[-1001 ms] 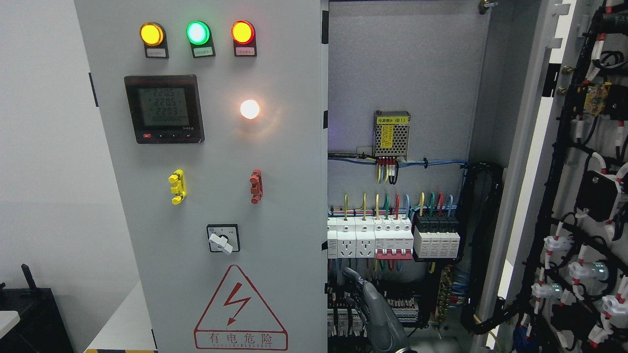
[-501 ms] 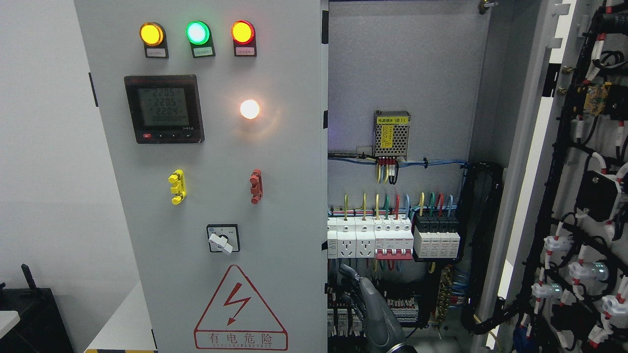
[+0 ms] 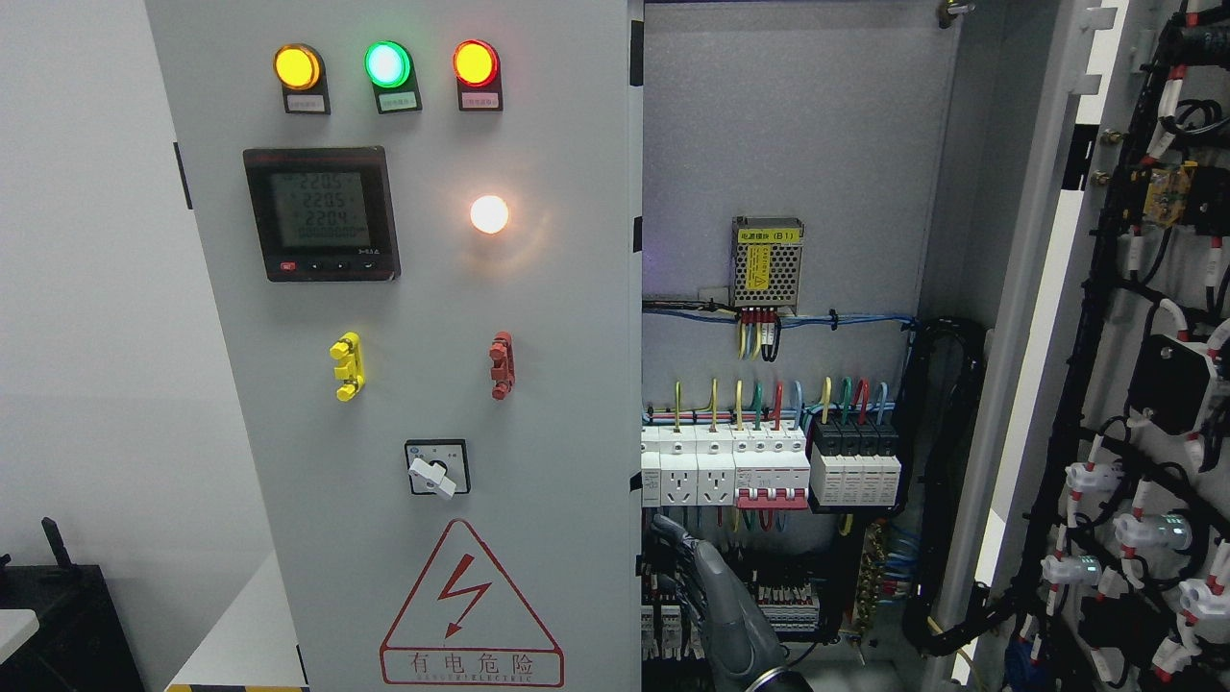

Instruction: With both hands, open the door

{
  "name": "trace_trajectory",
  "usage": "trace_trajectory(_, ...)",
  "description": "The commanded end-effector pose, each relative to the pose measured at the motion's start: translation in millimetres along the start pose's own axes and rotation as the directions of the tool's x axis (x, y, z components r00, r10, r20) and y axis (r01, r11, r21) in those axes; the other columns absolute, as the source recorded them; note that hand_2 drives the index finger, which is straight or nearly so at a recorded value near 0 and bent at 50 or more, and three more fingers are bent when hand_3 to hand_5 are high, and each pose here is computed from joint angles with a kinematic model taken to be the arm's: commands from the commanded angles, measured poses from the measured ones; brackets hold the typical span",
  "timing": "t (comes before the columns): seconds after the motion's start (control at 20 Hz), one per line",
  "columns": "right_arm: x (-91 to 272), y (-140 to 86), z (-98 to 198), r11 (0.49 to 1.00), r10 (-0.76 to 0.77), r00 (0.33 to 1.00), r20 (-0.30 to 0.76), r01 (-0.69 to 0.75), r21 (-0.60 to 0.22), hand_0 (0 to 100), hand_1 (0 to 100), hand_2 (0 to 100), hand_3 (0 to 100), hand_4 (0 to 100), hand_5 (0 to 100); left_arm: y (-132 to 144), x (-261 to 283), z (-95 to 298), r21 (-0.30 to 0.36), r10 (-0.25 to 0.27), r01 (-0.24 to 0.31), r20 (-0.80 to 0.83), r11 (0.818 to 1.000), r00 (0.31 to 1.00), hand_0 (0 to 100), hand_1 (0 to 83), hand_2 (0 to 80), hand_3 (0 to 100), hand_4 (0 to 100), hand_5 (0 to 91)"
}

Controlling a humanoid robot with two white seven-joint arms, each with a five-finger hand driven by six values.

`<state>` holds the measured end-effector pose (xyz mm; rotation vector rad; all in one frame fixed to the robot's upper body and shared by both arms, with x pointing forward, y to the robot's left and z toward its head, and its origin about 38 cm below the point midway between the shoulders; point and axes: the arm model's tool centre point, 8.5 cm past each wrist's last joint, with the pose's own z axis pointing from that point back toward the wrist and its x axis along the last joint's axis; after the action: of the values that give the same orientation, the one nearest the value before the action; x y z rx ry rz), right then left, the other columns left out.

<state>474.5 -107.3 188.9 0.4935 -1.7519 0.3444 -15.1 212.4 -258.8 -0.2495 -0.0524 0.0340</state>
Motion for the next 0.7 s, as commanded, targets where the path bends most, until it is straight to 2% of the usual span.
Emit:
trace_trajectory(0.0, 2.1, -1.7, -0.4, 1.0, 0.007, 1.0, -0.001, -0.007, 0.015, 0, 0, 0, 0, 0, 0, 0.5, -2.7, 0.3, 0.002, 0.001, -0.001, -0.004, 1.0, 1.0, 0, 0.0, 0.0, 0, 4, 0.0)
trace_trajectory(0.65, 9.2, -8.2, -6.2, 0.999, -0.033, 0.999, -0.017, 0.034, 0.027, 0, 0, 0, 0, 0, 0, 0.3, -3.2, 0.3, 0.001, 0.002, -0.002, -0.006, 1.0, 1.0, 0, 0.0, 0.0, 0, 4, 0.0)
